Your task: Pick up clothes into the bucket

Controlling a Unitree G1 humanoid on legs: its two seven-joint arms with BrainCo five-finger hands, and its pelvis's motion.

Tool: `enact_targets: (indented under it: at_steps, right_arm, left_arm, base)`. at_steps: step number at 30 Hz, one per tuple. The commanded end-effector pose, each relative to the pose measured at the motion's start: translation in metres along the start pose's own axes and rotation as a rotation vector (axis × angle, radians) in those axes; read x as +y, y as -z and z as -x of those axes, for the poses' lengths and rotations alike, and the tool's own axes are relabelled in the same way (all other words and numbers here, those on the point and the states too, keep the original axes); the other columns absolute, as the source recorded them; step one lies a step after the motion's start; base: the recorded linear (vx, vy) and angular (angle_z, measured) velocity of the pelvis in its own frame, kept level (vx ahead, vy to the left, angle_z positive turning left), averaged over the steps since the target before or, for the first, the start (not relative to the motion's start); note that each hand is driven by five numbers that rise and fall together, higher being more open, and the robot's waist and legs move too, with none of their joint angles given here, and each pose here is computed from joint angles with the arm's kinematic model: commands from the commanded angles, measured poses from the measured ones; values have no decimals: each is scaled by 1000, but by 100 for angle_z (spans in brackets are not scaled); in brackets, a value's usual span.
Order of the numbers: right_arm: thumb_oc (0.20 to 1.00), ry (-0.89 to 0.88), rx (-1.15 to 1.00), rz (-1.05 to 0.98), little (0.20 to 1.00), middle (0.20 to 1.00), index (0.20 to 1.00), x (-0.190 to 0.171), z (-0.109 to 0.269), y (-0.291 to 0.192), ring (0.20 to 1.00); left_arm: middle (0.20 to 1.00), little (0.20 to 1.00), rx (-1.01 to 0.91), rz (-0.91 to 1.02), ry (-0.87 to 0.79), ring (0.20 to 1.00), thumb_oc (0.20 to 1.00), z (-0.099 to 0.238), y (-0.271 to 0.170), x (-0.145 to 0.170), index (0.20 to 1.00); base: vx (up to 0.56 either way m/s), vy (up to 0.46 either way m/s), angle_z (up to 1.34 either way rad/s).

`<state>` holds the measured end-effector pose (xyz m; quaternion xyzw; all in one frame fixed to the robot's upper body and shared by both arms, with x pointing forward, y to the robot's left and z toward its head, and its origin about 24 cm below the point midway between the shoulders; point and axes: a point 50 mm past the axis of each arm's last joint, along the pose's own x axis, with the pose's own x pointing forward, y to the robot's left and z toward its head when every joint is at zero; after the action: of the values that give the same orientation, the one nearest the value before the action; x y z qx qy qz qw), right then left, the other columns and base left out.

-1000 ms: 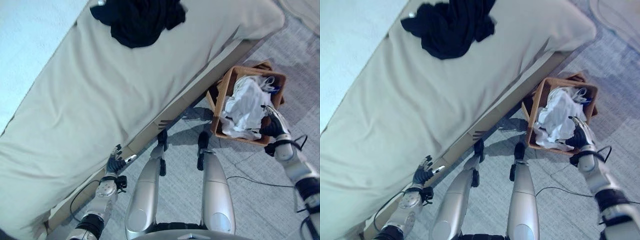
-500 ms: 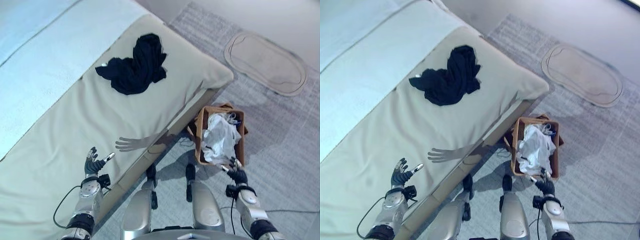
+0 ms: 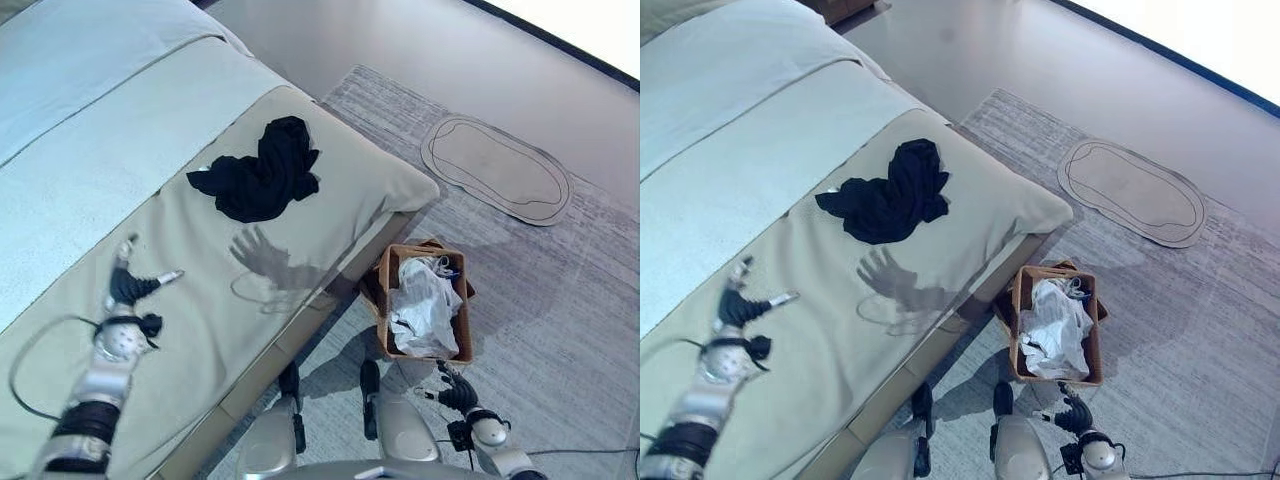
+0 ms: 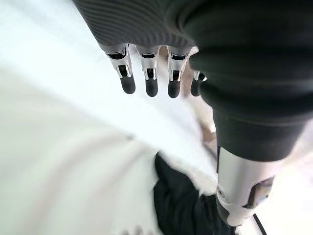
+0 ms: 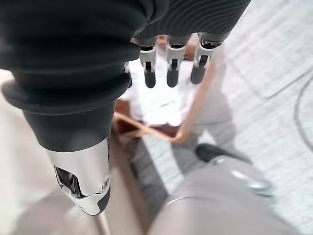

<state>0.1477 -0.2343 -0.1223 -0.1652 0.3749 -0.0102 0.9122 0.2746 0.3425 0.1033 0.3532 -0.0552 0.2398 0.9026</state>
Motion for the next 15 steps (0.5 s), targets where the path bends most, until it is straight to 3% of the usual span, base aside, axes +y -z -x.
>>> enact_targets:
  at_steps: [1,9,15]
  right_arm:
    - [1000,-16,-42,45,1000,1000,1000,-2,2,-5,1000]
    - [1000,24,-140,51,1000,1000,1000,-15,-2,-27,1000]
    - [1000,41,-223,4,1000,1000,1000,-18,-5,-47,1000]
  left_arm:
    - [1000,1000,-169,-79,-157,1000,1000,-38,-44,35,1000]
    - [1000,1000,-373,-294,-319,1000,1000,-87,-125,87,1000]
    - [1000,1000,-477,-476,-401,1000,1000,-102,-175,115,1000]
  base:
    - [-39,-46,-9]
    - [-48,-34,-6]
    - [-34,30,-20]
